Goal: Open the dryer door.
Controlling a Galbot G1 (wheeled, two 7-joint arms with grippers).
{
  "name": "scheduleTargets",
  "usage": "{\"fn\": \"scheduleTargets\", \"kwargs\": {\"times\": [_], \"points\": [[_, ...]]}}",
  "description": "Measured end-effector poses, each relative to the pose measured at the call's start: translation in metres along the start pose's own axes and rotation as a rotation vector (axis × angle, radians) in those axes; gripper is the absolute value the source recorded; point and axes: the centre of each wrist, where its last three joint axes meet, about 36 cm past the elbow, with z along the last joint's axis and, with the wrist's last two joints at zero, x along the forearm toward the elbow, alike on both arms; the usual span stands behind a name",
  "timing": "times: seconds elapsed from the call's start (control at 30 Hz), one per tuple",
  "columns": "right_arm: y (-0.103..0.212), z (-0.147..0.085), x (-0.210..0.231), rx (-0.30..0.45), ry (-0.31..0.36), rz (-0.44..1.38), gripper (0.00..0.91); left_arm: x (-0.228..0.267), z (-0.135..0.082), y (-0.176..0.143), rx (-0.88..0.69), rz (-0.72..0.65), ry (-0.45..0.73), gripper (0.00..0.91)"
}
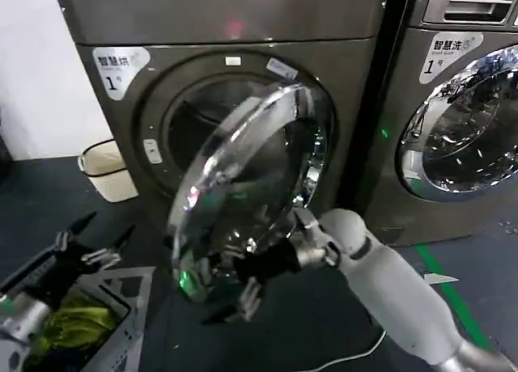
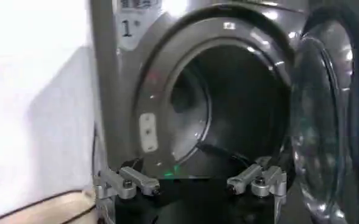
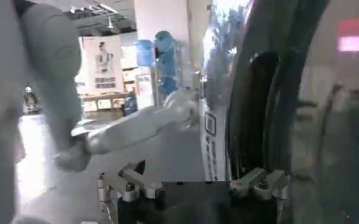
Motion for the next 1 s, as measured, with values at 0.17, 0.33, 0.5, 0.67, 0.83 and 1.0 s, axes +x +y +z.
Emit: {"fn": "scheduleTargets", "kwargs": {"times": [0.17,0.33,0.5,0.67,0.83,1.0], "points": [[0.004,0.006,0.033,-0.012,0.006,0.058,0.907,-0.028,-0.007,0.005,0.035,0.103,0.003,0.907],[0.01,0.012,0.072,-0.023,0.034,0.121,0.907,-0.05,-0.016,0.008,0.032,0.197,0.013,0.907],[0.028,0.019,0.118,-0.028,0.047,0.233,0.907,-0.068,-0.014,0.003,0.029,0.262,0.034,0.907],[0.059,0.015,0.166,0.018,0.035,0.396,0.907,-0.08,-0.011,-0.012,0.035,0.341,0.046,0.907],[0.099,0.003,0.214,0.065,0.037,0.627,0.907,-0.086,-0.01,-0.023,0.037,0.403,0.065,0.907],[0.146,-0.009,0.247,0.141,0.052,0.87,0.907,-0.093,-0.009,-0.041,0.035,0.454,0.071,0.907]]}}
